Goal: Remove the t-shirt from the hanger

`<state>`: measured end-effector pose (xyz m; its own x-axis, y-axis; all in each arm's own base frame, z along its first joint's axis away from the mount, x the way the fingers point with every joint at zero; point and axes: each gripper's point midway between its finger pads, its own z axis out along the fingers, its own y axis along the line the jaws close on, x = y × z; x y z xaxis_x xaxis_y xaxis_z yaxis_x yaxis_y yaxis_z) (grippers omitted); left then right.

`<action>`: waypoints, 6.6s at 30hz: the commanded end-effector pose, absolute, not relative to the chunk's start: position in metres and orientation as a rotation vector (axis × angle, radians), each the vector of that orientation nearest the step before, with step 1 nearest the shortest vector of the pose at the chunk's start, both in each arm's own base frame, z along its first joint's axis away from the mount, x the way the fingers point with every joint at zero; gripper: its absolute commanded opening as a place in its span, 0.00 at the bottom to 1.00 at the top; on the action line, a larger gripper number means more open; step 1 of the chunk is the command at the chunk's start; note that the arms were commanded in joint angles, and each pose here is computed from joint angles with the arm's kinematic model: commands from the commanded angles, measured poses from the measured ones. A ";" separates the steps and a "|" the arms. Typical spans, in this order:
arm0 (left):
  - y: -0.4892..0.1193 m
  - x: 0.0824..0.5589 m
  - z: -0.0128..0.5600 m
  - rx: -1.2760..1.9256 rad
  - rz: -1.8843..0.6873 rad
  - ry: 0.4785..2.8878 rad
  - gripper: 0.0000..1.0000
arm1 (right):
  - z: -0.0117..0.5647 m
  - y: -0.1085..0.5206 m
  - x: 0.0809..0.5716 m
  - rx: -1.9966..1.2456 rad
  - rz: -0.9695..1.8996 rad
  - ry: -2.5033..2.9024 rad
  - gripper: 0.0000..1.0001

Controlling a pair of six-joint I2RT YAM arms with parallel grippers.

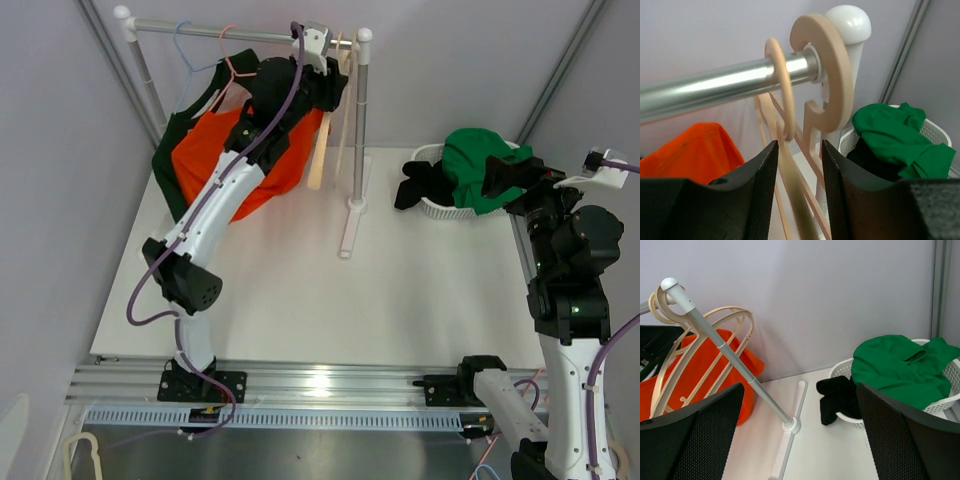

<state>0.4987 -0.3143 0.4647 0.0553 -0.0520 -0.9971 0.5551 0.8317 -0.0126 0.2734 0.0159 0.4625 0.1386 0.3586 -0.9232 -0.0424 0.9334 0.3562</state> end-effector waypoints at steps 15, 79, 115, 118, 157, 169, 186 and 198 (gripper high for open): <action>-0.202 0.413 0.523 0.298 -0.287 1.358 0.66 | 0.450 0.034 0.270 0.219 0.380 1.441 1.00; -0.099 0.552 0.462 0.147 -0.528 1.615 0.01 | 0.434 0.034 0.284 0.193 0.349 1.481 1.00; -0.090 0.432 0.519 -0.212 -0.330 1.620 0.01 | 0.397 0.242 0.239 -0.575 0.836 1.450 0.99; -0.086 0.400 0.525 -0.285 -0.291 1.600 0.01 | 0.394 0.295 0.211 -0.746 0.959 1.350 0.99; -0.111 0.306 0.474 -0.313 -0.440 1.700 0.01 | 0.317 0.523 0.102 -1.004 1.341 1.232 0.97; -0.126 0.337 0.452 -0.297 -0.404 1.734 0.01 | 0.300 0.492 0.035 -1.110 1.392 1.254 0.00; -0.138 0.226 0.442 0.020 -0.622 1.853 0.01 | 0.236 0.403 0.076 -0.760 0.937 1.615 0.00; -0.044 0.115 0.413 -0.044 -0.526 1.700 0.01 | 0.308 0.247 0.210 -0.214 0.548 1.624 0.00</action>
<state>0.0969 -0.0391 0.4408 -0.1305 -0.3887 -0.9121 0.3124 0.8570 -0.4099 0.1769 0.2839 0.2626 -0.2239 0.1056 -0.9689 -0.5620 0.7982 0.2169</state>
